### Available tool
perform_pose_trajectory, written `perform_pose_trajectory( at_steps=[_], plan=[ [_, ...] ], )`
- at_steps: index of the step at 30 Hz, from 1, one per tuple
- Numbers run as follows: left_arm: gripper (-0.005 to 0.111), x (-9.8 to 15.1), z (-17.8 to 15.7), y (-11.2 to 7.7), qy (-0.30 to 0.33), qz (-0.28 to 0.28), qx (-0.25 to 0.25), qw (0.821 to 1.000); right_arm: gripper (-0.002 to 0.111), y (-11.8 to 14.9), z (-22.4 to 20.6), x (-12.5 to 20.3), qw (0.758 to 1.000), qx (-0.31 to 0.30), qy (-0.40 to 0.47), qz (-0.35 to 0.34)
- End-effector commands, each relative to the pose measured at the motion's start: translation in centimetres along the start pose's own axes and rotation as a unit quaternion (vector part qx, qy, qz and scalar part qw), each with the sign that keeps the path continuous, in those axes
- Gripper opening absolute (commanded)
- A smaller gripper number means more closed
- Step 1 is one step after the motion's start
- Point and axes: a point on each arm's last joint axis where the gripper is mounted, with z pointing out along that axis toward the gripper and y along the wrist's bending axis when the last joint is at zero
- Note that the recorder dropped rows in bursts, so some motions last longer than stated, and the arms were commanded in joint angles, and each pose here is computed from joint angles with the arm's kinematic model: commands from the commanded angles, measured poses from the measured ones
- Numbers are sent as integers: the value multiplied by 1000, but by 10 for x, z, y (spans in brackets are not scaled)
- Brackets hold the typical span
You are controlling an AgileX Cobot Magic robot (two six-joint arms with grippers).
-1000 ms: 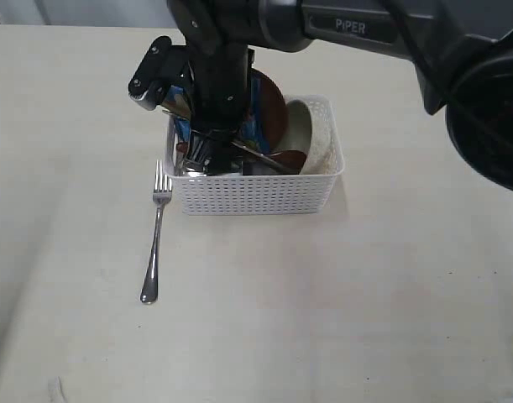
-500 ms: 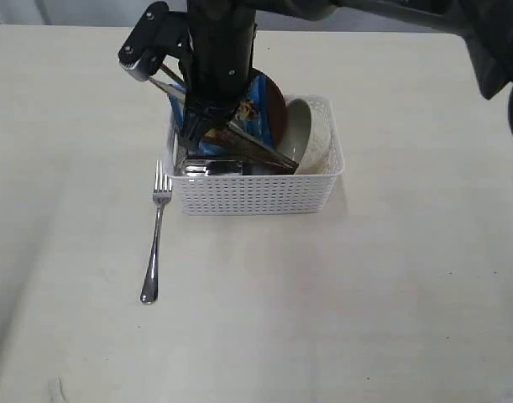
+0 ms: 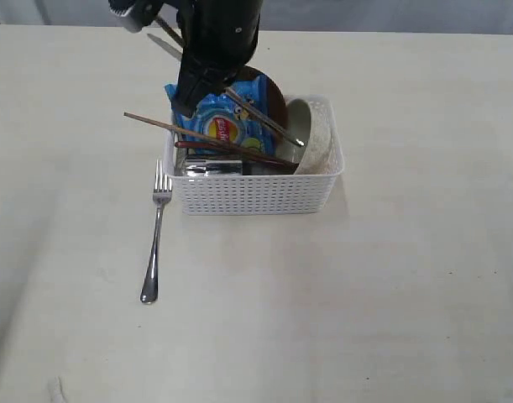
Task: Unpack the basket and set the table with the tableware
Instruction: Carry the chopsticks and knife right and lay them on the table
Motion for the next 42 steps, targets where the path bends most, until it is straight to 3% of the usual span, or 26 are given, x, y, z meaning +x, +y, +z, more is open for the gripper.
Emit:
perform_pose_trajectory(
  at_steps=[1,8,12,20,28,36,42],
  plan=[
    [0,0,0,0,-4,-1,1,1000,0,-7,-32,3,999,15,-27,12],
    [0,0,0,0,-4,-1,1,1000,0,-18,-83,11,994,70,-58,55],
    [0,0,0,0,-4,-1,1,1000,0,-26,-103,25,990,110,-34,86],
    [0,0,0,0,-4,-1,1,1000,0,-68,-106,61,968,113,2,226],
    [0,0,0,0,-4,-1,1,1000,0,-113,-80,141,926,49,59,369],
    [0,0,0,0,-4,-1,1,1000,0,-110,-29,239,873,-11,186,451],
    [0,0,0,0,-3,13,-1,1000,0,-102,12,267,848,-88,178,491]
  ],
)
